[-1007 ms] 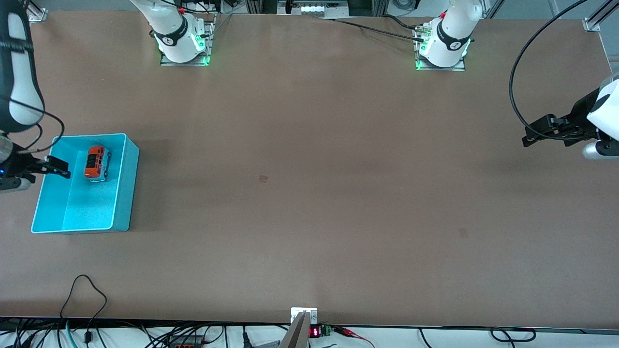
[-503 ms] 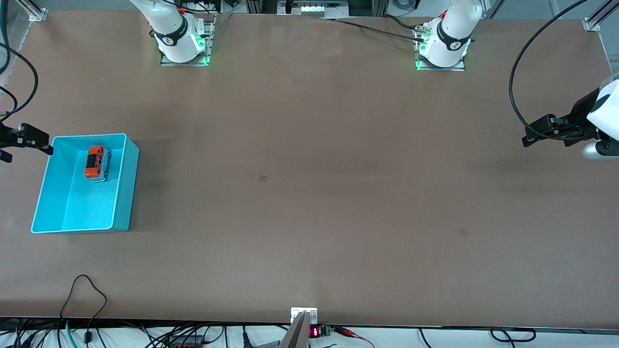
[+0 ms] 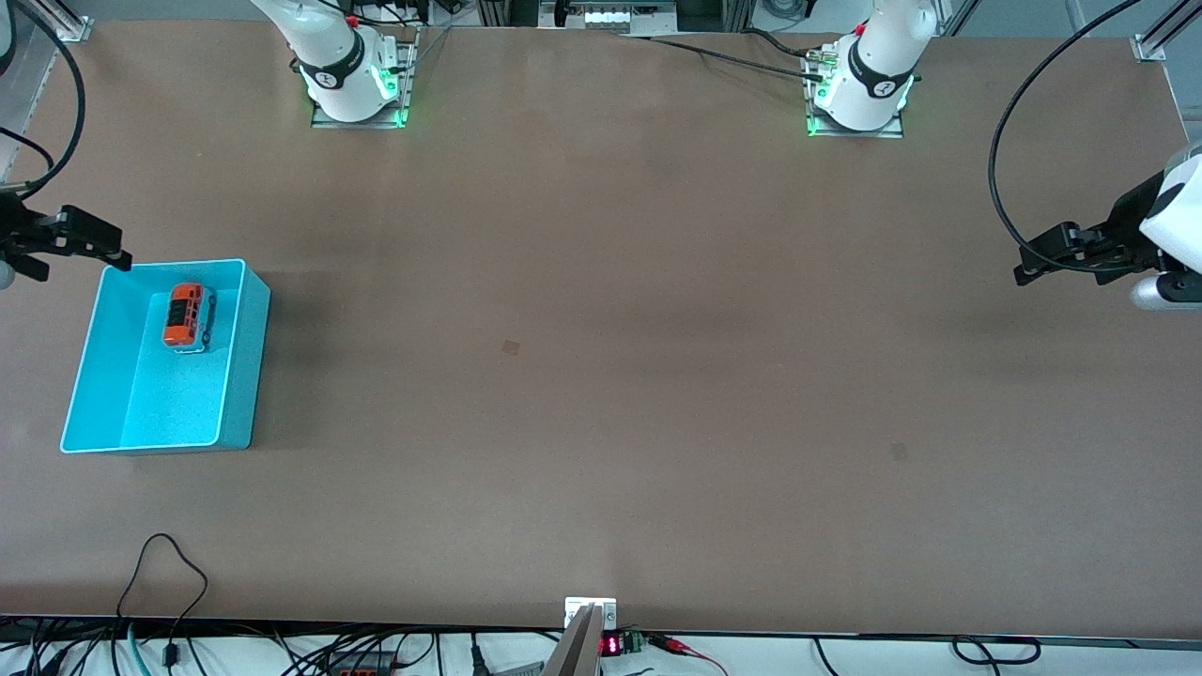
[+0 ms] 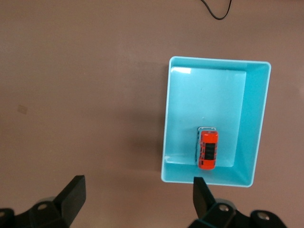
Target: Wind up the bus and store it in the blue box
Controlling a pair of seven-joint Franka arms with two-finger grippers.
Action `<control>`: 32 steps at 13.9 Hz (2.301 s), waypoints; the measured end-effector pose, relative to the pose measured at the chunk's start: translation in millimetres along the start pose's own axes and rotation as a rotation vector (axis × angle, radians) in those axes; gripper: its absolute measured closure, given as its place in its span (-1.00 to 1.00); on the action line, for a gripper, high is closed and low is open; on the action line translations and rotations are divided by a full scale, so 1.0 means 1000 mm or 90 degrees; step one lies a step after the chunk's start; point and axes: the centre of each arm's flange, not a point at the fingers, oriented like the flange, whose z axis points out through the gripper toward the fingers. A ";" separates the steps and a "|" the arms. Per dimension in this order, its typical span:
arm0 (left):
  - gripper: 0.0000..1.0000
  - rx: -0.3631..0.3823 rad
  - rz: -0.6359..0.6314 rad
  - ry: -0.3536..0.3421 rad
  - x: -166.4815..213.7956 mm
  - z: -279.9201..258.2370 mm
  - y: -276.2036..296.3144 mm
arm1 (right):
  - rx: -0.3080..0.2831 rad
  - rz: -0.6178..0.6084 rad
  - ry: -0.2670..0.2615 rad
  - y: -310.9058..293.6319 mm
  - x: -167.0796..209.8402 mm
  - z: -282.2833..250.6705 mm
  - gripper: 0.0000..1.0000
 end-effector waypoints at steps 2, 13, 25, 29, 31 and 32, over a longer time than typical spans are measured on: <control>-1.00 0.000 0.000 0.001 0.000 0.000 0.000 | 0.001 0.013 -0.003 -0.003 0.001 0.001 -1.00; -1.00 0.000 -0.004 0.003 0.000 -0.001 -0.003 | 0.001 0.019 -0.002 -0.006 0.002 0.001 -1.00; -1.00 0.000 -0.004 0.003 0.000 -0.001 -0.004 | -0.001 0.065 -0.006 -0.041 0.004 -0.003 -1.00; -1.00 0.000 -0.007 0.003 0.000 -0.001 -0.006 | -0.002 0.076 -0.007 -0.031 0.003 -0.003 -1.00; -1.00 0.000 -0.009 0.003 0.001 -0.001 -0.008 | -0.002 0.077 -0.007 -0.030 0.003 -0.003 -1.00; -1.00 0.000 -0.009 0.003 0.001 -0.001 -0.008 | -0.002 0.077 -0.007 -0.030 0.003 -0.003 -1.00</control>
